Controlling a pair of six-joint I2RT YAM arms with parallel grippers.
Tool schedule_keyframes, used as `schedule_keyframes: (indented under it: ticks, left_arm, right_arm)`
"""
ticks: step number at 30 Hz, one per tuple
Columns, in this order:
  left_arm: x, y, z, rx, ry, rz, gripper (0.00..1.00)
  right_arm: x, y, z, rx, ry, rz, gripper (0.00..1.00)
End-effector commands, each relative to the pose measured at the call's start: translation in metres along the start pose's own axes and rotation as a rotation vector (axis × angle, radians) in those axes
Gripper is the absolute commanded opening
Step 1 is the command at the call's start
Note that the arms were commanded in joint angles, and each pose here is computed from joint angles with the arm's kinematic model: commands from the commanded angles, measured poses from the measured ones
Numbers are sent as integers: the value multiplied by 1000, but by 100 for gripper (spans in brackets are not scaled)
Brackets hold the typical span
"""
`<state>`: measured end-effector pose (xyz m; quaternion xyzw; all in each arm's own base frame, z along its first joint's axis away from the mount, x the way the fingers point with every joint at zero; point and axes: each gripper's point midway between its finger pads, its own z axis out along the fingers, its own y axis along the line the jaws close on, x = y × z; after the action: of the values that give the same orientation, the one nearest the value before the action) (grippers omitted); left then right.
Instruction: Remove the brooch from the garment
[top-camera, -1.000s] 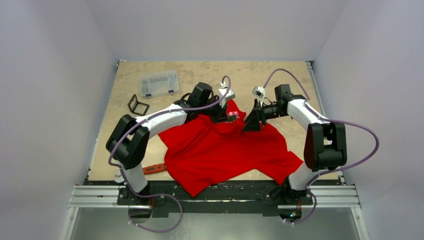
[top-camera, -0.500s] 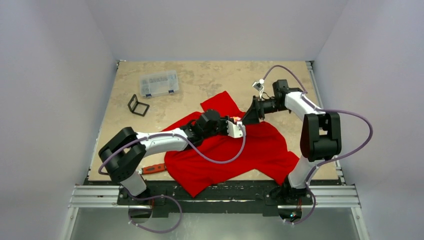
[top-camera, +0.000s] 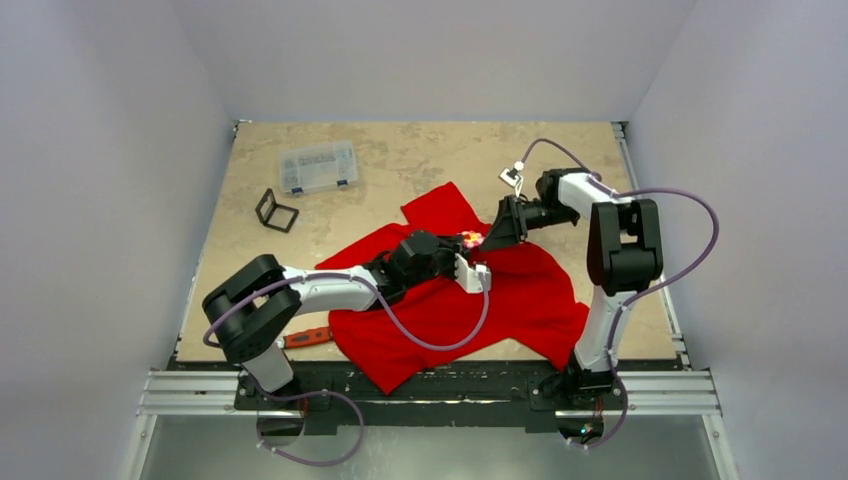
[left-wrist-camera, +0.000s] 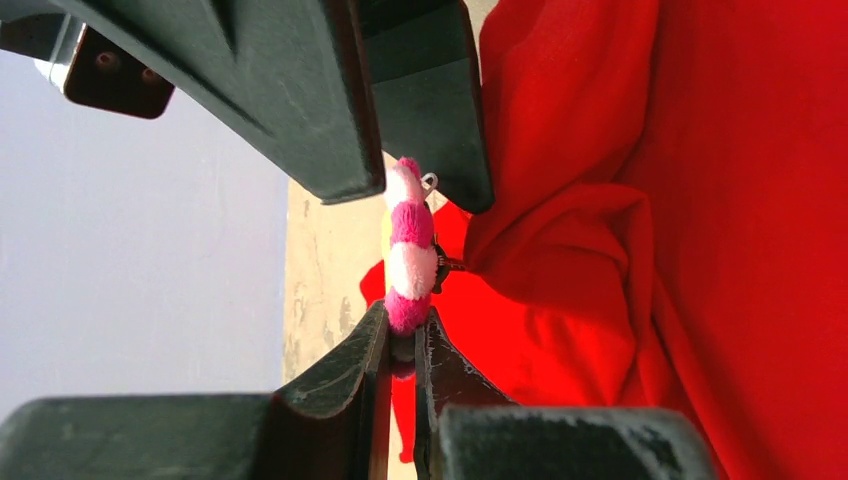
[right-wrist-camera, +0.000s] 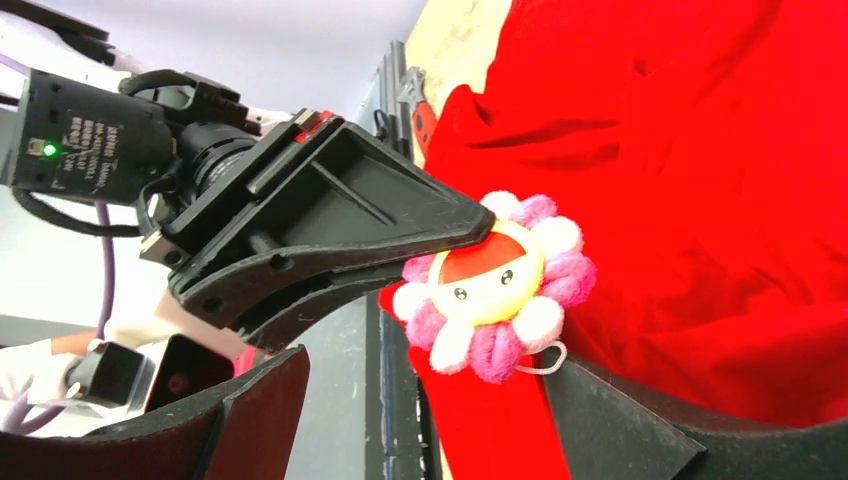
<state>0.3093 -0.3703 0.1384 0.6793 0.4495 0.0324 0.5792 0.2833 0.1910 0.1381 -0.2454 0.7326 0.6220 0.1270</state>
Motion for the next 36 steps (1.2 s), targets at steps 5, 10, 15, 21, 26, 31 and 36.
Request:
schedule_keyframes:
  ticks: [5, 10, 15, 21, 26, 31, 36]
  left_arm:
    - [-21, -10, -10, 243, -79, -356, 0]
    - [-28, -20, -12, 339, -69, -493, 0]
    - [-18, -18, -11, 303, -31, -481, 0]
    - [-14, -13, -9, 278, -26, -446, 0]
    - [-17, -8, -11, 246, -62, -414, 0]
    - [-14, -14, -12, 219, -90, -299, 0]
    - [-10, -8, -6, 139, -89, -214, 0]
  right_arm:
    - [-4, 22, -10, -72, -86, -49, 89]
    - [-5, 22, -15, -87, -138, -14, 95]
    - [-10, 21, -22, -70, -143, 15, 99]
    - [-80, -26, -56, 416, -372, 205, 99]
    - [-66, -5, -41, 413, -344, 127, 99]
    - [-42, -4, -25, 319, -266, 199, 99]
    - [-29, -12, -9, 268, -197, 243, 98]
